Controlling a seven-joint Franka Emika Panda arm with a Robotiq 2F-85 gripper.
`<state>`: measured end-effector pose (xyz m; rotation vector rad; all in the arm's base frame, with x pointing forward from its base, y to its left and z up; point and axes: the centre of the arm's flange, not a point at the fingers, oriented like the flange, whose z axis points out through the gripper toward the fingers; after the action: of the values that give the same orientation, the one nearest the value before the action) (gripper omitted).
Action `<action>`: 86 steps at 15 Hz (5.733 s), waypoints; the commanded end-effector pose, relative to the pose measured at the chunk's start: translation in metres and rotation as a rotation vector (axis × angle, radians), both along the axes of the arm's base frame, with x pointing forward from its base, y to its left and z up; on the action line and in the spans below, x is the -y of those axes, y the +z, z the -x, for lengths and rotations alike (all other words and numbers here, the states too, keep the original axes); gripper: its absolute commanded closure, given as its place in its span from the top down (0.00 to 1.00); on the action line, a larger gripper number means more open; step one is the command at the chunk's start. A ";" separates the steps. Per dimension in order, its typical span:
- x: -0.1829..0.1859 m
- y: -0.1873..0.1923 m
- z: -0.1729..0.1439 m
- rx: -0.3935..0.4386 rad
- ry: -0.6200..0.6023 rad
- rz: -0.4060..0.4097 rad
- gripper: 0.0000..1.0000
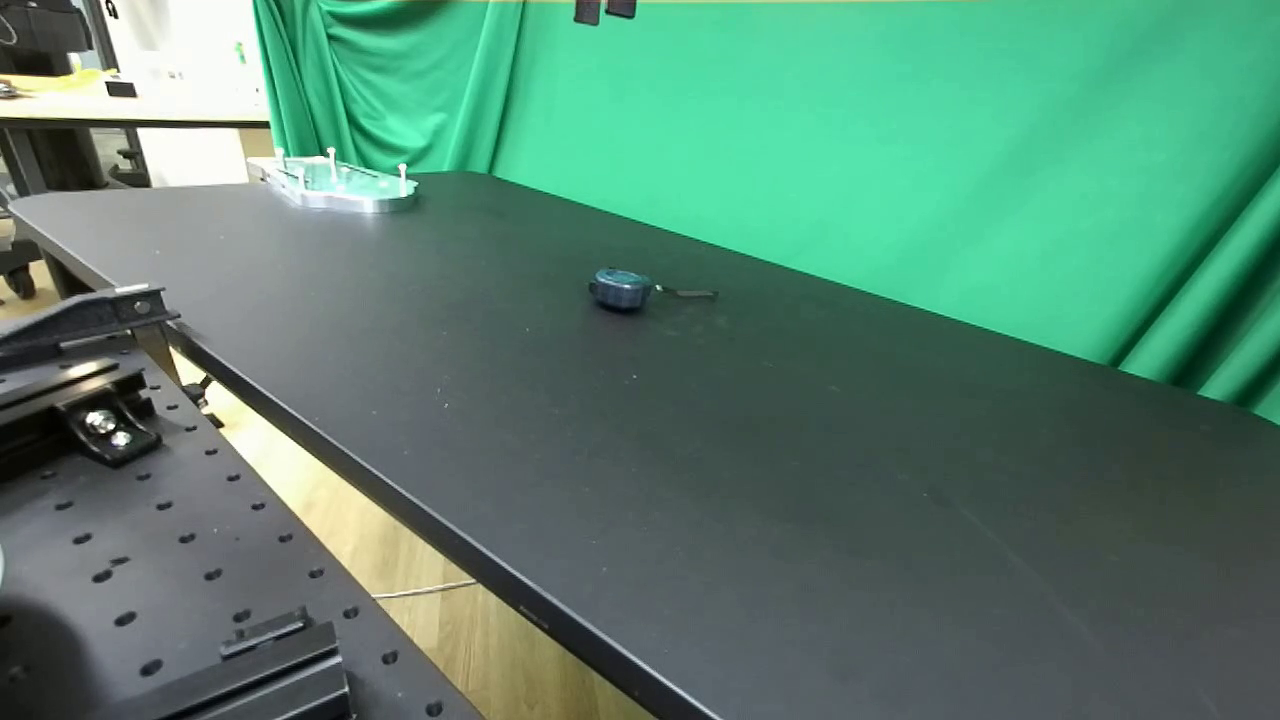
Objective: Move the tape measure from left to right.
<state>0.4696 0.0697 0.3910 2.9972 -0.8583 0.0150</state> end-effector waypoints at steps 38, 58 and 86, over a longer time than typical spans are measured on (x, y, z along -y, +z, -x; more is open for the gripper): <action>-0.003 -0.217 -0.088 0.021 -0.310 -0.020 1.00; 0.009 -0.221 -0.079 -0.036 -0.284 -0.007 0.43; 0.102 -0.211 0.024 -0.063 0.663 0.038 0.43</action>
<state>0.4484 -0.0221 0.1772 3.0418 0.0972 -0.0380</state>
